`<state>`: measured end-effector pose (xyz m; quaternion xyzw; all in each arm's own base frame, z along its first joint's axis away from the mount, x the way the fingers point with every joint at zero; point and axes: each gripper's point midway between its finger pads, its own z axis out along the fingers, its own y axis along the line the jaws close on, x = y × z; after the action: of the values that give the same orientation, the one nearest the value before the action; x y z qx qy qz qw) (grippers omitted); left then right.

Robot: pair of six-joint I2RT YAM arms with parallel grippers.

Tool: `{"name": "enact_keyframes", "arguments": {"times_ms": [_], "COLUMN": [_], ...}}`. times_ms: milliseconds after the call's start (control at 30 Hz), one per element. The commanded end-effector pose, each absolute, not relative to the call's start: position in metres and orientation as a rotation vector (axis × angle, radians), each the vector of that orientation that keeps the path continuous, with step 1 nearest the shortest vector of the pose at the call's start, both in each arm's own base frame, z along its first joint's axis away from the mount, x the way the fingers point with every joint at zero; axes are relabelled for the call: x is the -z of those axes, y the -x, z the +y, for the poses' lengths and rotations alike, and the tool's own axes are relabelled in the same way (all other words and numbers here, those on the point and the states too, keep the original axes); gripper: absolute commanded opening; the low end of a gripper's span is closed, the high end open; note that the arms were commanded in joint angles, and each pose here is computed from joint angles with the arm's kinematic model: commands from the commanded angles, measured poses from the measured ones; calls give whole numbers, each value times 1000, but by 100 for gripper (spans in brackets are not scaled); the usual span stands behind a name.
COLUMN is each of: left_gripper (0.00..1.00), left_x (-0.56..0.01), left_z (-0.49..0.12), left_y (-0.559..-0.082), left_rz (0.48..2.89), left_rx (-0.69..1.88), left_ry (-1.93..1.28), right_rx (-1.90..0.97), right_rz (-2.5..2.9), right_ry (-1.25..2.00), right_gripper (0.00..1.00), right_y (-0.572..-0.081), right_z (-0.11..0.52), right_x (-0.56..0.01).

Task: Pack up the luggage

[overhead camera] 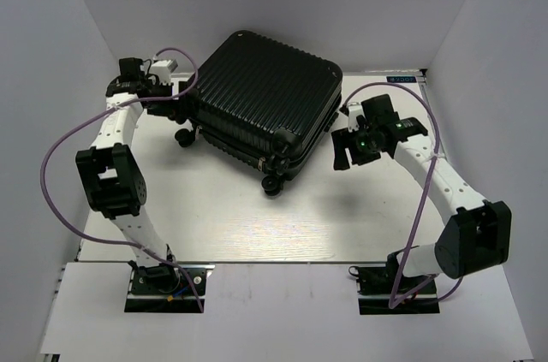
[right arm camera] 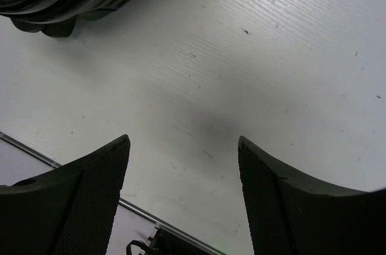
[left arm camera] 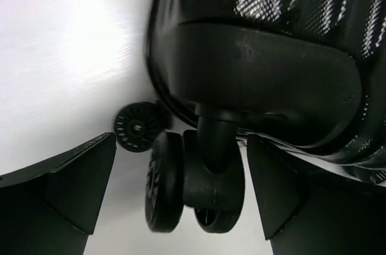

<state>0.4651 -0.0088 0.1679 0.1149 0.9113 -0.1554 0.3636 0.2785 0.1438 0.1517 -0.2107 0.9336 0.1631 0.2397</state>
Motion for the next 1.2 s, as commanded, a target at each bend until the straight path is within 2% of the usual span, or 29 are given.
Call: {"name": "enact_keyframes", "arguments": {"times_ms": [0, 33, 100, 133, 200, 233, 333, 367, 400, 433, 467, 500, 567, 633, 733, 767, 833, 867, 933, 1033, 1167], "left_gripper": [100, 100, 86, 59, 25, 0, 0, 0, 0, 0, 0, 0, 0, 0, 0, 0, 0, 0, 0, 0, 0], "left_x": [-202, -203, -202, -201, -198, -197, -201, -175, -196, -177, -155, -178, -156, -151, -142, -142, -129, -124, -121, -126, -126], "left_z": [-36, -38, -42, -44, -48, -51, -56, -60, -57, -63, -60, -59, -67, -83, -104, -106, -108, -123, -145, -150, -149], "left_y": [-461, -461, -461, -460, -457, -454, -445, -428, -430, -416, -403, -400, -379, -358, -329, -319, -300, -284, -263, -251, -242], "left_rz": [2223, 2221, 2221, 2224, 2238, 2241, 2231, 2319, 2252, 2300, 2356, 2285, 2307, 2330, 2366, 2375, 2389, 2398, 2367, 2320, 2316], "left_rx": [636, 653, 699, 716, 743, 776, 735, 770, 659, 656, 619, 564, 541, 582, 554, 465, 419, 430, 509, 479, 417], "left_ry": [-420, -428, -421, -413, -393, -372, -348, -243, -238, -187, -99, -30, 56, 115, 141, 136, 206, 214, 175, 138, 96], "right_rx": [-430, -432, -431, -436, -428, -420, -483, -521, -556, -683, -749, -807, -1003, -1077, -1019, -893, -801, -598, -546, -280, -177], "right_rz": [2561, 2567, 2575, 2576, 2582, 2581, 2583, 2582, 2567, 2500, 2491, 2455, 2374, 2360, 2392, 2420, 2452, 2471, 2457, 2364, 2235], "right_ry": [578, 576, 570, 570, 568, 571, 598, 611, 627, 678, 707, 732, 812, 863, 886, 852, 677, 568, 419, 202, 133], "right_gripper": [74, 74, 72, 72, 72, 72, 71, 71, 69, 68, 61, 59, 53, 52, 52, 52, 50, 48, 46, 39, 37], "right_y": [-266, -264, -260, -258, -256, -255, -245, -239, -236, -227, -219, -216, -204, -196, -197, -206, -221, -239, -253, -295, -333], "right_z": [140, 141, 140, 141, 140, 140, 147, 151, 155, 171, 178, 185, 212, 224, 225, 215, 209, 187, 183, 153, 145], "right_x": [-157, -157, -155, -155, -153, -153, -148, -147, -149, -157, -154, -159, -169, -173, -170, -161, -160, -149, -147, -151, -170]}}
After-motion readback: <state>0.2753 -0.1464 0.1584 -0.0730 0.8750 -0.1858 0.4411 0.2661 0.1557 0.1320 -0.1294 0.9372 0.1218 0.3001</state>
